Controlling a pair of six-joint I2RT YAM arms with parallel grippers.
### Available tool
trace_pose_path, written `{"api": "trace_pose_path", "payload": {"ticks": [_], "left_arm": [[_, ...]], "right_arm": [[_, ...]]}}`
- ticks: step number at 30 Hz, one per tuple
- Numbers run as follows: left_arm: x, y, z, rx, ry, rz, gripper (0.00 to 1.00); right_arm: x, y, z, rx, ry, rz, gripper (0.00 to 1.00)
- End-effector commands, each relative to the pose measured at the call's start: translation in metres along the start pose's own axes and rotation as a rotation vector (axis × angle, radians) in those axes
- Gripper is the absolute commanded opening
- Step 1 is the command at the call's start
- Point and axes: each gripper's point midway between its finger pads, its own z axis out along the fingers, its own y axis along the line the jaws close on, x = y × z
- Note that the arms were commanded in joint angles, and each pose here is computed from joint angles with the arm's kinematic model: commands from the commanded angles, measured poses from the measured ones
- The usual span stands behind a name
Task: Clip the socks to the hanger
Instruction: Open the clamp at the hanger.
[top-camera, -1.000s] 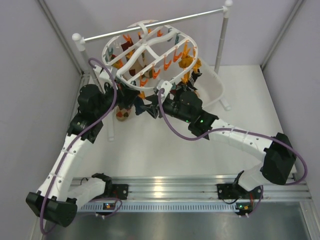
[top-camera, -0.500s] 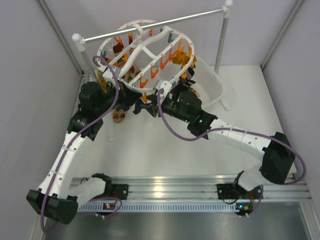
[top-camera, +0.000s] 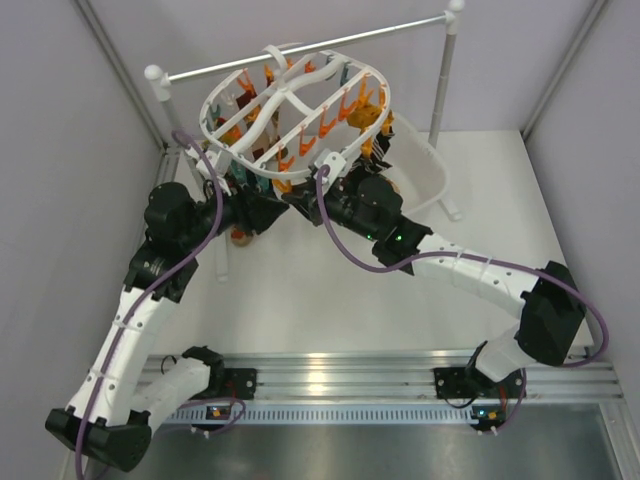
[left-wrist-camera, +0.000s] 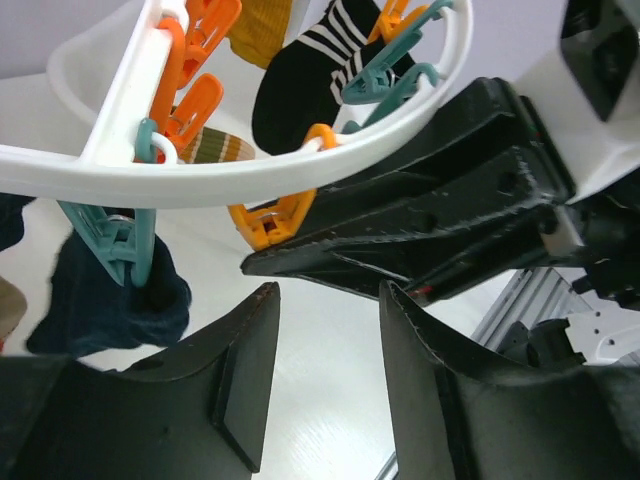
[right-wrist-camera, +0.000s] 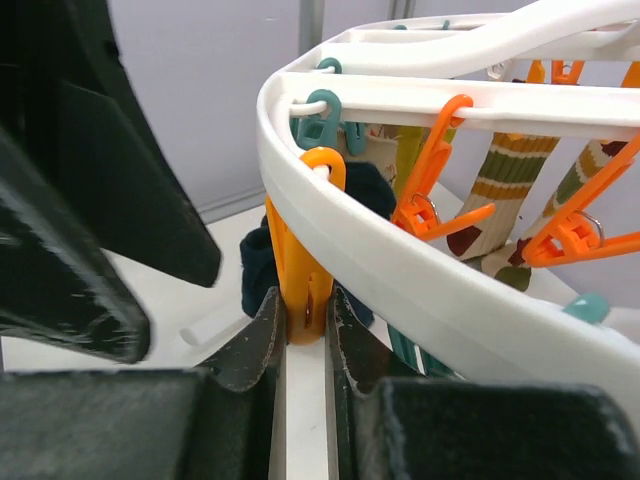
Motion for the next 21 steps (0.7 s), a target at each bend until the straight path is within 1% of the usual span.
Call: {"api": "trace_pose_path", "payload": {"ticks": [1, 5, 10, 14, 21], "left_arm": [[-0.01, -0.017, -0.01, 0.046, -0.047, -0.001, 0.5], [-0.019, -0.005, -0.005, -0.016, -0.086, -0.015, 0.52], [-0.028, 0.004, 0.006, -0.052, -0.109, -0.055, 0.53], [-0.036, 0.018, 0.011, -0.123, -0.145, -0.1, 0.53], [-0.047, 0.021, 0.015, -0.14, -0.187, -0.142, 0.51]], "right_arm": [[-0.033, -0.003, 0.006, 0.029, -0.089, 0.021, 0.0], [-0.033, 0.002, 0.006, 0.018, -0.088, 0.018, 0.0], [-0.035, 0.005, 0.005, 0.019, -0.093, 0.016, 0.0], [-0.036, 0.009, 0.005, 0.018, -0.093, 0.003, 0.0], [-0.031, 0.017, 0.006, 0.029, -0.074, -0.019, 0.0]]}}
